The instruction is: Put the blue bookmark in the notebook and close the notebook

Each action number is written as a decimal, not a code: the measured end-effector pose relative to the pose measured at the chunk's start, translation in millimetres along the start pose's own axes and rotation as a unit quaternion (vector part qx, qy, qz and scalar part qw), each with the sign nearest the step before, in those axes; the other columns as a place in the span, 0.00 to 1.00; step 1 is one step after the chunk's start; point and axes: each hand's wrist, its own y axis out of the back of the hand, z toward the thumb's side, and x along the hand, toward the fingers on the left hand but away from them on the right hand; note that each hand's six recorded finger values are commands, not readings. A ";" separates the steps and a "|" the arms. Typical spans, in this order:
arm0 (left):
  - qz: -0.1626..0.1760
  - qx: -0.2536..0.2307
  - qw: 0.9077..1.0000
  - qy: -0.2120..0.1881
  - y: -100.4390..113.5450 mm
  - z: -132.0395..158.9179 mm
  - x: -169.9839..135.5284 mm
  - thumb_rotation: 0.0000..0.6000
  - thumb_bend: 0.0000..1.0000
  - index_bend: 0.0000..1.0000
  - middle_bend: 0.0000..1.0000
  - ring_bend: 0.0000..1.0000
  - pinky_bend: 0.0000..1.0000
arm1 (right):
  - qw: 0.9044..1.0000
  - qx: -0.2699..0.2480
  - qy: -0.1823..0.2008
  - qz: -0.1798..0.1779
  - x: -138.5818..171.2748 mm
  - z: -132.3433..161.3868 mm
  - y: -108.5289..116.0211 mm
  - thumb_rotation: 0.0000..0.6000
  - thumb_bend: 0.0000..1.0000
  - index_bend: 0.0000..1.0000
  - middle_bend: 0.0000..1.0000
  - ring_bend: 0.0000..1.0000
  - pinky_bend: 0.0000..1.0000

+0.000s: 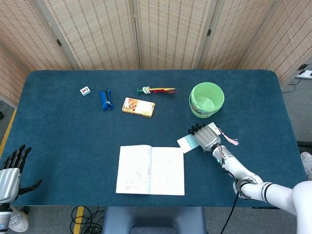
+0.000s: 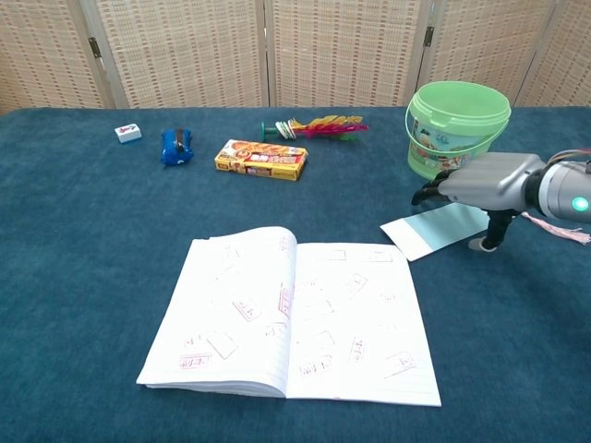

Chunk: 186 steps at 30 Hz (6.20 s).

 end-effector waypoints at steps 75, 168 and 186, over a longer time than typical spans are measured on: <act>-0.022 -0.010 1.000 0.001 -10.8 -9.2 -1.0 1.00 0.20 0.04 0.00 0.08 0.16 | 0.997 -0.014 -0.023 -0.074 16.2 -0.3 21.6 1.00 0.33 0.29 0.32 0.15 0.24; -0.046 0.002 0.999 0.019 -13.2 -9.5 -9.2 1.00 0.19 0.04 0.00 0.08 0.16 | 0.854 0.207 0.410 -0.243 11.0 136.3 50.5 1.00 0.23 0.29 0.25 0.13 0.19; -0.051 0.000 0.999 0.018 -16.0 -10.3 -9.1 1.00 0.20 0.04 0.00 0.08 0.16 | 0.854 0.200 0.410 -0.250 15.9 141.1 50.6 1.00 0.23 0.29 0.24 0.13 0.18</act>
